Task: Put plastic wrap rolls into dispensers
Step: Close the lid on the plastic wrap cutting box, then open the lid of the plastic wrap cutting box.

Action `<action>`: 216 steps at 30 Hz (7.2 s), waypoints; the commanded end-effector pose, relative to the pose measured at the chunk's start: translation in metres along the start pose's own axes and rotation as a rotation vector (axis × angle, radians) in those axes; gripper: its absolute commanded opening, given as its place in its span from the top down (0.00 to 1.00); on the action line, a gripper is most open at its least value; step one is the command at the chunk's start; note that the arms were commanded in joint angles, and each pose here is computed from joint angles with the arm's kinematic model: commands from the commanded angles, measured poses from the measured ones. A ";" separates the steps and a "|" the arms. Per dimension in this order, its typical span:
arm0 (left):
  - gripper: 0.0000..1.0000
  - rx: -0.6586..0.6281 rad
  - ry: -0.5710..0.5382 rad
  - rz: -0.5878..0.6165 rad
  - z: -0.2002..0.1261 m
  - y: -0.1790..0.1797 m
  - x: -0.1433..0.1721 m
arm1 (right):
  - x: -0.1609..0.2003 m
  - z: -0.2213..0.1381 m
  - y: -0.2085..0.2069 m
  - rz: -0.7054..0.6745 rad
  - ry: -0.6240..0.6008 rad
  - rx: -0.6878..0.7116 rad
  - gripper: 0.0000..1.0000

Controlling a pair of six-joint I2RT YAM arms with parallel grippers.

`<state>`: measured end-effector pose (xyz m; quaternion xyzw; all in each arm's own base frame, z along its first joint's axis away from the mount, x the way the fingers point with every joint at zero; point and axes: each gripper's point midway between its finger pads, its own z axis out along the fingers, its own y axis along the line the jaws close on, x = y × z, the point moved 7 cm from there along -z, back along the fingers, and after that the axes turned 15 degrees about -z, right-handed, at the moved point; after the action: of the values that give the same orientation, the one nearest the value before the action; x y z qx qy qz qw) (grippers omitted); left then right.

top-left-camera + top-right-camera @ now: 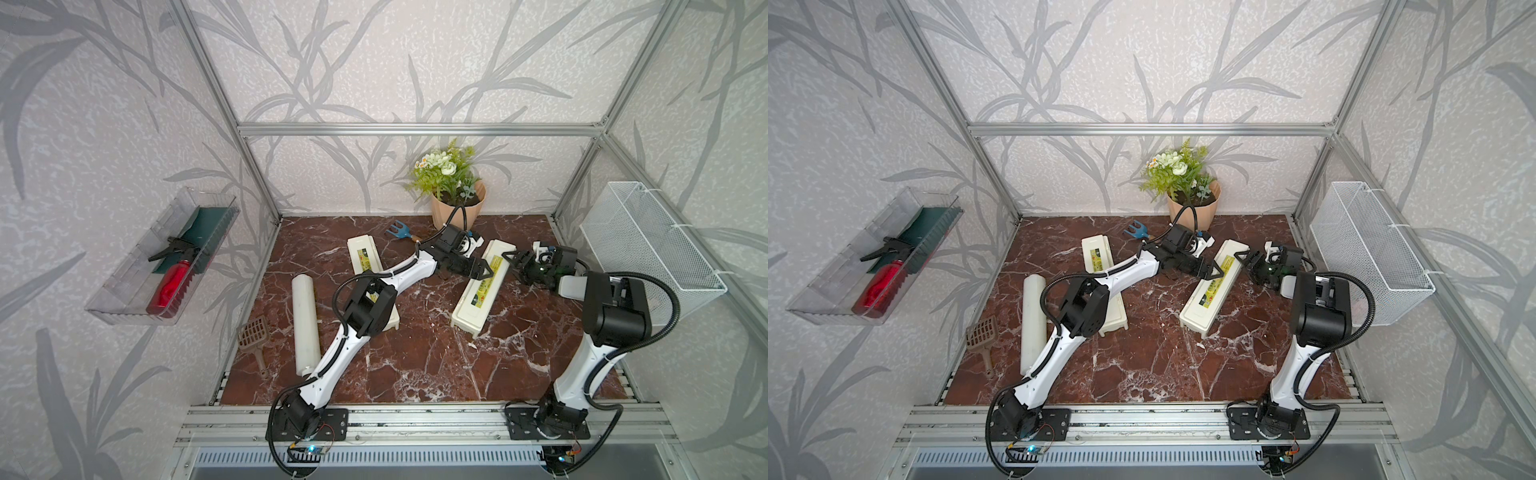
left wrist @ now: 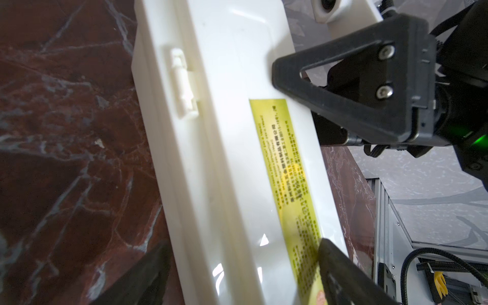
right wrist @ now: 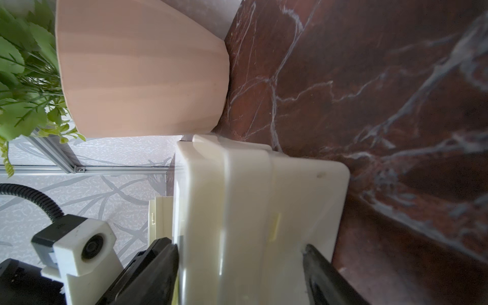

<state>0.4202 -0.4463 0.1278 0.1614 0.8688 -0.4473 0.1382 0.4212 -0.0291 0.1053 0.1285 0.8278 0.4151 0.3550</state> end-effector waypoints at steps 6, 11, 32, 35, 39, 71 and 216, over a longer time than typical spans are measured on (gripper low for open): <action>0.18 -0.060 0.129 -0.092 0.030 0.027 0.029 | 0.002 0.017 -0.011 0.029 0.050 0.040 0.33; 0.19 -0.061 0.155 -0.123 0.037 0.034 0.039 | 0.009 0.034 -0.022 0.069 0.135 0.051 0.48; 0.17 -0.087 0.029 -0.208 0.000 0.037 0.053 | 0.001 0.077 0.029 -0.159 0.433 -0.024 0.26; 0.15 -0.127 -0.120 -0.249 -0.033 0.049 0.028 | 0.010 0.081 0.032 -0.198 0.497 -0.023 0.31; 0.15 -0.124 -0.251 -0.322 -0.068 0.069 -0.001 | 0.024 0.084 0.035 -0.211 0.573 -0.017 0.34; 0.20 0.125 -0.375 -0.328 -0.068 0.043 -0.027 | 0.074 0.073 0.028 -0.095 0.627 0.101 0.38; 0.46 -0.588 0.030 -0.143 -0.069 -0.074 0.069 | 0.112 -0.063 0.101 -0.295 0.179 0.064 0.54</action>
<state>0.3209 -0.4242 0.1745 0.0548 0.9773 -0.1454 0.1438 0.2776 0.0514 0.1384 0.0002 0.8937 0.3278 0.3063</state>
